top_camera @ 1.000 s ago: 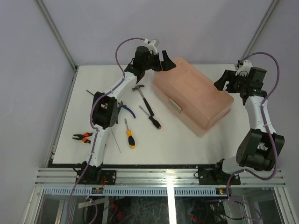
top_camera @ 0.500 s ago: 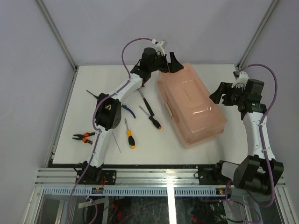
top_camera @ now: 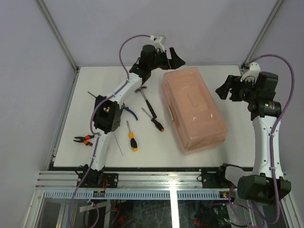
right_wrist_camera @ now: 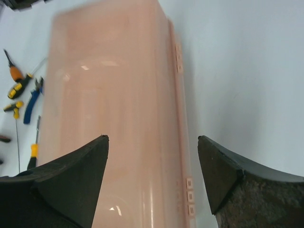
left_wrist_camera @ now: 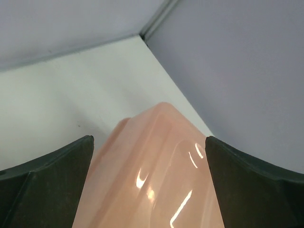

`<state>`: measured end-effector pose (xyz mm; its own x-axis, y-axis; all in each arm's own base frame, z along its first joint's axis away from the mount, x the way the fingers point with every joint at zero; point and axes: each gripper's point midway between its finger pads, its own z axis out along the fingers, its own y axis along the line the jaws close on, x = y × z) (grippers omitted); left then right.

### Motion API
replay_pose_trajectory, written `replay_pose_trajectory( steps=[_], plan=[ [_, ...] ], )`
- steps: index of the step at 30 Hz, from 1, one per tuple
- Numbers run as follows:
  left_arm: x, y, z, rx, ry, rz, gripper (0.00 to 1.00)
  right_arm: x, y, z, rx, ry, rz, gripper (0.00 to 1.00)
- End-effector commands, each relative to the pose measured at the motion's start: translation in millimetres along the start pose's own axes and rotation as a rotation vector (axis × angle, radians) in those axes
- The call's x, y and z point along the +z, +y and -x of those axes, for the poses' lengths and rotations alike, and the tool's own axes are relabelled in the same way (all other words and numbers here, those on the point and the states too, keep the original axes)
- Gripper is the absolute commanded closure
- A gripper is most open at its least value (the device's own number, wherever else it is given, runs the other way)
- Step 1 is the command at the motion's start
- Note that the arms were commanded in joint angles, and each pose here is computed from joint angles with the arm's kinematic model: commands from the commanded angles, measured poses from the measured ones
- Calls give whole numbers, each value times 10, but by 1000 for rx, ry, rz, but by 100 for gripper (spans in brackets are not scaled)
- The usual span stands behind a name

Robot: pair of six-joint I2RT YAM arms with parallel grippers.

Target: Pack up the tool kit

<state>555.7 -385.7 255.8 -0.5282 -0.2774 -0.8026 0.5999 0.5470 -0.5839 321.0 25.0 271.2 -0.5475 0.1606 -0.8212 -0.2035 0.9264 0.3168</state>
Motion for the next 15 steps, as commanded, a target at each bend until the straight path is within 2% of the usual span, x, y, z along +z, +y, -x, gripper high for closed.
replay_pose_trajectory(
  steps=[1,4,7,9,10,11,15],
  plan=[
    [-770,-246,1354,24,-290,15,0,-239,279,543,-86,-112,8,19],
    [-1188,-121,1642,-19,-354,65,0,-137,417,522,-127,-74,3,22],
    [-1554,-23,1603,-83,-336,109,0,45,551,357,-139,1,-7,27],
    [-1753,-9,1348,-136,-277,128,0,168,652,236,-148,48,-23,29],
    [-1832,85,1054,-181,-229,160,0,220,699,175,-167,69,-39,30],
    [-1948,-2,1015,-187,-231,158,0,274,746,121,-192,85,-55,29],
    [-2262,-30,287,-299,-142,174,0,455,840,-61,-243,153,-99,29]
  ],
)
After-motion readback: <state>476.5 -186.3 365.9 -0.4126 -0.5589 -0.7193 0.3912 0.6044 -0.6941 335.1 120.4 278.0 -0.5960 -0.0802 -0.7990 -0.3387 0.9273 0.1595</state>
